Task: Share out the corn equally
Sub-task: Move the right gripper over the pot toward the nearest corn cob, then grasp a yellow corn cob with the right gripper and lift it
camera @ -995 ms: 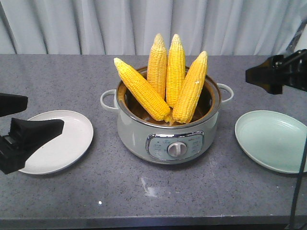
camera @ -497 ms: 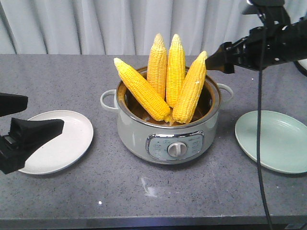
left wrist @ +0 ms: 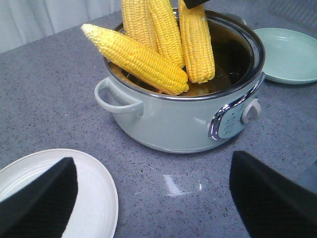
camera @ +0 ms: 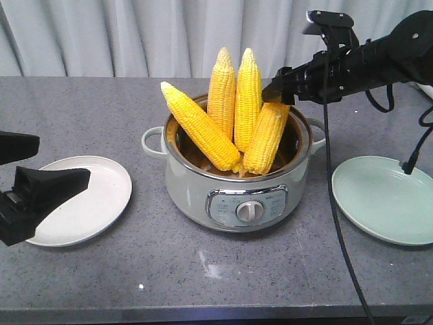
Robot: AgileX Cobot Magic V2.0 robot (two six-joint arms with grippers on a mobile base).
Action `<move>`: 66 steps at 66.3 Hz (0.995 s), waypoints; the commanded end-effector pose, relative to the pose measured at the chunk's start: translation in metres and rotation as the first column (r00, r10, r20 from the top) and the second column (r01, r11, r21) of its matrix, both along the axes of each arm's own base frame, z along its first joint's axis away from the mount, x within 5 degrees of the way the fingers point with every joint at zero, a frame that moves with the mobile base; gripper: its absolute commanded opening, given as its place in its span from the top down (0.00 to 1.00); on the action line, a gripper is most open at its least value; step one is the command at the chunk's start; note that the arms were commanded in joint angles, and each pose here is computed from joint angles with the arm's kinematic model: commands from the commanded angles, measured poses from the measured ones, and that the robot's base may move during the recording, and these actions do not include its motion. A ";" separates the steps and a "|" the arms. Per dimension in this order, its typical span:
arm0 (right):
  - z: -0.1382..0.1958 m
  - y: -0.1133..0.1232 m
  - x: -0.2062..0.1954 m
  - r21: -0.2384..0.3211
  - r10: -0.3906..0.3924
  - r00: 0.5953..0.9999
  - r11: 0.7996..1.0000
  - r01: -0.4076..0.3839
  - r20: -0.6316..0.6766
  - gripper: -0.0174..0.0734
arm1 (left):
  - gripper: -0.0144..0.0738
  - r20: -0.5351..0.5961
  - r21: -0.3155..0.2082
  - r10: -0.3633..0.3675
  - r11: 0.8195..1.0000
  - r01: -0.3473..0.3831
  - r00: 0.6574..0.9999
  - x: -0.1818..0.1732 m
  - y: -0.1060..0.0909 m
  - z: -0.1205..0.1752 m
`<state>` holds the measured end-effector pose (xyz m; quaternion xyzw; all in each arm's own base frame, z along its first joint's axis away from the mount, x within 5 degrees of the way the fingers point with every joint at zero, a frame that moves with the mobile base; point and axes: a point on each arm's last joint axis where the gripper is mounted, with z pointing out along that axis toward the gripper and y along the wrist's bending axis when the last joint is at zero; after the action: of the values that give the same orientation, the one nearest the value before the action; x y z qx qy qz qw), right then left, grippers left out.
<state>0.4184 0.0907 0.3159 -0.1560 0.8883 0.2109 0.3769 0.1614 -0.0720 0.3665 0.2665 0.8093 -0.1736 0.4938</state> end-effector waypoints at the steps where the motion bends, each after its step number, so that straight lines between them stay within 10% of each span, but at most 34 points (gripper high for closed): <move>1: 0.033 0.002 -0.003 0.068 -0.015 0.992 0.998 0.007 0.122 0.19 | 0.16 0.074 -0.063 0.026 0.998 -0.022 0.997 0.001 -0.001 0.017; 36: 0.037 0.005 -0.008 0.080 0.039 0.990 0.996 -0.049 0.132 0.56 | 0.16 0.074 -0.063 0.026 0.998 -0.022 0.997 0.001 -0.001 0.017; 66: 0.127 -0.005 -0.066 0.092 0.002 0.927 0.995 -0.039 0.376 0.58 | 0.16 0.074 -0.063 0.026 0.998 -0.022 0.997 0.001 -0.001 0.017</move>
<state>0.3796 0.0915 0.3866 -0.1908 0.8363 0.2330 0.4583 0.1614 -0.0720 0.3665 0.2668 0.8092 -0.1734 0.4939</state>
